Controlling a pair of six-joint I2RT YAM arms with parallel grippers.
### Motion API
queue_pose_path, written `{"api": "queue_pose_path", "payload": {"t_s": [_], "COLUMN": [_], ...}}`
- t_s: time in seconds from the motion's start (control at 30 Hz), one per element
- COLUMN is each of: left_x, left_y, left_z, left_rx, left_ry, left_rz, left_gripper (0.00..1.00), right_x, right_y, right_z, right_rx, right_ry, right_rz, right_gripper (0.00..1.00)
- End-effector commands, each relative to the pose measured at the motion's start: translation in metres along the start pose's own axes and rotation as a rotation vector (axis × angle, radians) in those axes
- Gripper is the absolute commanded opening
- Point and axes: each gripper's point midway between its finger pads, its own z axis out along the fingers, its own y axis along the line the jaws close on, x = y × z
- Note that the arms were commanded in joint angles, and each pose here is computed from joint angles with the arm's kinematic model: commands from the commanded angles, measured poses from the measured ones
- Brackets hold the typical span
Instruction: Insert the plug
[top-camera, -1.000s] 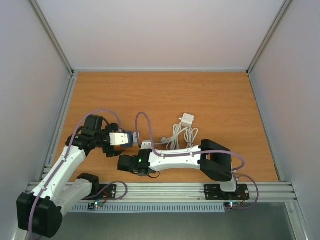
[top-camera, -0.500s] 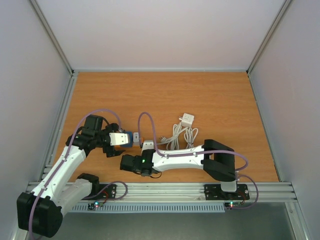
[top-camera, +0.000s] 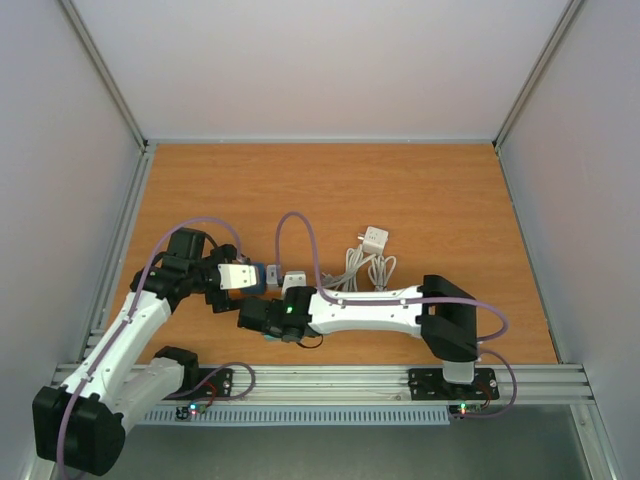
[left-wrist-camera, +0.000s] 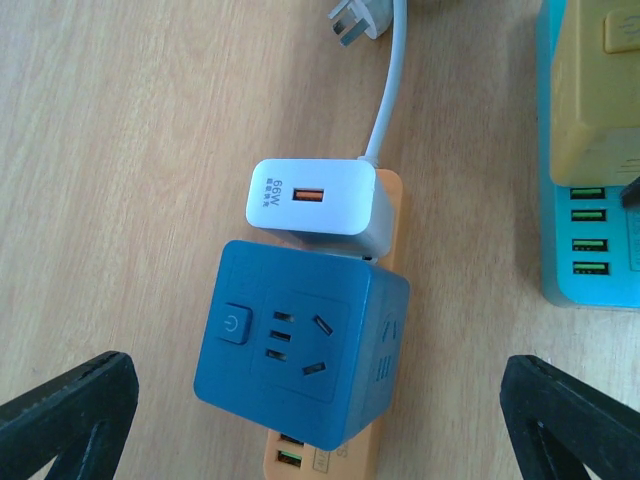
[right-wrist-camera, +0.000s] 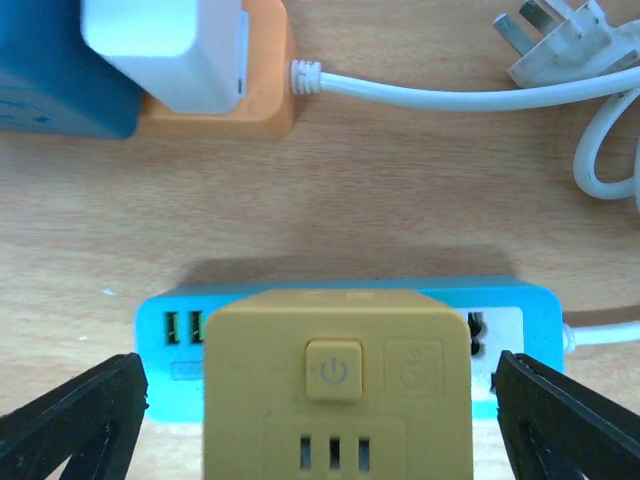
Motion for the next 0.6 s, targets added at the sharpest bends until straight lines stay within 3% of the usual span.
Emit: {"api": "queue_pose_path", "payload": {"t_s": [0.0,0.43,0.57], "left_x": [-0.009,-0.013,-0.015], "left_y": [0.011,0.016,0.019], "left_z": [-0.009,-0.011,-0.012], "left_rx": [-0.040,-0.044,-0.049], "left_ry": [-0.018,-0.026,-0.027], "left_rz": [0.030,0.020,0.019], "left_gripper": [1.00,1.00,1.00], "right_x": [-0.014,0.001,0.012], "right_y": [0.011,-0.014,-0.022], "right_z": [-0.040,-0.024,-0.011], "right_rx": [-0.110,-0.077,-0.050], "right_ry": [-0.031,-0.015,0.013], "right_rz": [0.019,0.011,-0.008], "right_gripper": [0.93,0.44,0.39]}}
